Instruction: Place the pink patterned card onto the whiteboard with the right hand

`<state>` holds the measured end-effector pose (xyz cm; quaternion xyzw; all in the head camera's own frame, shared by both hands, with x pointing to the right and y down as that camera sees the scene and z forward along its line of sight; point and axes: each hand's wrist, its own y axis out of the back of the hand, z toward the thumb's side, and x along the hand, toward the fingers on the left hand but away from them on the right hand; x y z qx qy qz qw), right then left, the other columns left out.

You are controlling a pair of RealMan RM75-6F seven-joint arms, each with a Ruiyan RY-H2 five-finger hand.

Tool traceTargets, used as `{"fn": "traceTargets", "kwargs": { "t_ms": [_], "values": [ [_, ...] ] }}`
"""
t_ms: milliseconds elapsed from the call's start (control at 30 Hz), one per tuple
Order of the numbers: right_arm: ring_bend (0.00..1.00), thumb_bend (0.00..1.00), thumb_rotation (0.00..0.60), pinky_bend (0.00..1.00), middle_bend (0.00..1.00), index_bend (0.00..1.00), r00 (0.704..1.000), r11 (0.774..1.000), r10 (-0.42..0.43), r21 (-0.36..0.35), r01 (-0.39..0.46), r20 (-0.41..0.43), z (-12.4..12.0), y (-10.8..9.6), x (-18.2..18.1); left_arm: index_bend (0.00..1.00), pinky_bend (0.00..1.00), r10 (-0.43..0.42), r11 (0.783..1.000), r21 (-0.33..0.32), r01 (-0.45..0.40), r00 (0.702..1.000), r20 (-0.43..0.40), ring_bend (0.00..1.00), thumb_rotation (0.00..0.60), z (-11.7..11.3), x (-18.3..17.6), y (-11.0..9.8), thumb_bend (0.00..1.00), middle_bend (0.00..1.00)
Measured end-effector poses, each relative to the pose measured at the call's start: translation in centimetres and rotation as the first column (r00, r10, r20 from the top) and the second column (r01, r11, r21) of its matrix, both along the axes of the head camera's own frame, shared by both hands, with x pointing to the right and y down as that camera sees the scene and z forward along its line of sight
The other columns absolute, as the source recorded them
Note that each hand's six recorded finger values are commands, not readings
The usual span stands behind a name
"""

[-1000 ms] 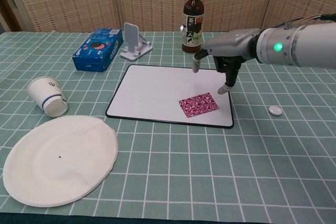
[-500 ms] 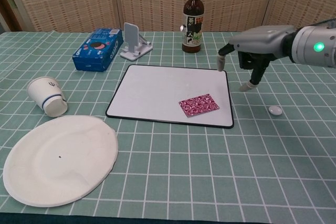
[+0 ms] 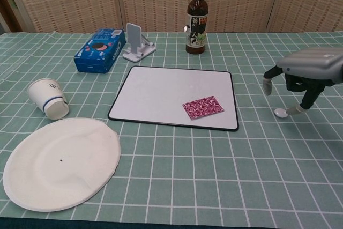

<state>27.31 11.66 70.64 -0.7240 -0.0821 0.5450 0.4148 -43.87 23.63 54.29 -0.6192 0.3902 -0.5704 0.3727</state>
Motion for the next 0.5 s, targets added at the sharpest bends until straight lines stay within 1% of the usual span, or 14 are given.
{"fn": "traceTargets", "kwargs": {
  "t_ms": [300,500],
  "values": [
    [1.00,0.25,0.600,0.97,0.98,0.41,0.999,1.000,0.011,-0.024,-0.012,-0.043,1.9,0.5,1.5,0.19,0.05,-0.003,1.000,-0.006,0.003,1.000,0.005,0.12,0.600,0.0,-0.1,0.2,0.29,0.10],
    [1.00,0.25,0.600,0.97,0.98,0.41,0.998,0.999,0.012,-0.034,-0.014,-0.058,2.8,0.5,1.8,0.19,0.05,-0.005,1.000,-0.006,0.005,1.000,0.007,0.12,0.600,0.1,-0.1,0.2,0.29,0.10]
  ]
}}
